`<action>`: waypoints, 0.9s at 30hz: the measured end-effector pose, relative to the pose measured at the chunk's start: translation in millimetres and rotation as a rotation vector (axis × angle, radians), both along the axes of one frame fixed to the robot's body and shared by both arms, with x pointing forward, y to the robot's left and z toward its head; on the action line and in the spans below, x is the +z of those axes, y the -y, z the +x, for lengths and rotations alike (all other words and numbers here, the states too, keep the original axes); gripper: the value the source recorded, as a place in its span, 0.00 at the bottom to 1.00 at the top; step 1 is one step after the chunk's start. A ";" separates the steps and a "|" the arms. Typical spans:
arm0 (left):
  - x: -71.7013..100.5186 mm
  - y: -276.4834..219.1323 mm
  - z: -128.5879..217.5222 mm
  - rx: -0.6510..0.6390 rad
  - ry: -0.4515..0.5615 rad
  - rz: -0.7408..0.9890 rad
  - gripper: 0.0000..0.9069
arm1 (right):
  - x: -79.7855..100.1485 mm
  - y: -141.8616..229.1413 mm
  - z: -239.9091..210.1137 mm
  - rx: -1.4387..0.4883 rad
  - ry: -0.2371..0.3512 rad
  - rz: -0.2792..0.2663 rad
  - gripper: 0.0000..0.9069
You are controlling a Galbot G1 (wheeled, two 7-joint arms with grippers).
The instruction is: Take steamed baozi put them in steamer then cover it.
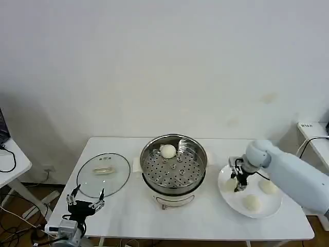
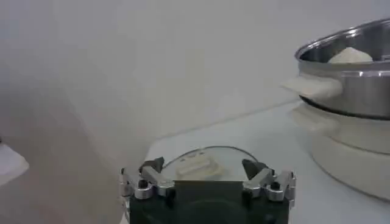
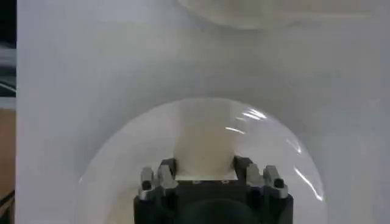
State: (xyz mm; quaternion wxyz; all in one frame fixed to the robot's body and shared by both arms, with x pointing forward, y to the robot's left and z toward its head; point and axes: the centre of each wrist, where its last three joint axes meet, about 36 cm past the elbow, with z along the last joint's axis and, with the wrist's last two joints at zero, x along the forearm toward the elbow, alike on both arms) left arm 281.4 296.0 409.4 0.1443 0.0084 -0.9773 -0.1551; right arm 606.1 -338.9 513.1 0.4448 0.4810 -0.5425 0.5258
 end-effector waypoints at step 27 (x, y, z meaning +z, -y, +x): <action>17.7 2.8 0.8 0.011 0.058 0.028 1.00 | 206.2 -132.9 37.3 0.066 0.086 0.202 0.70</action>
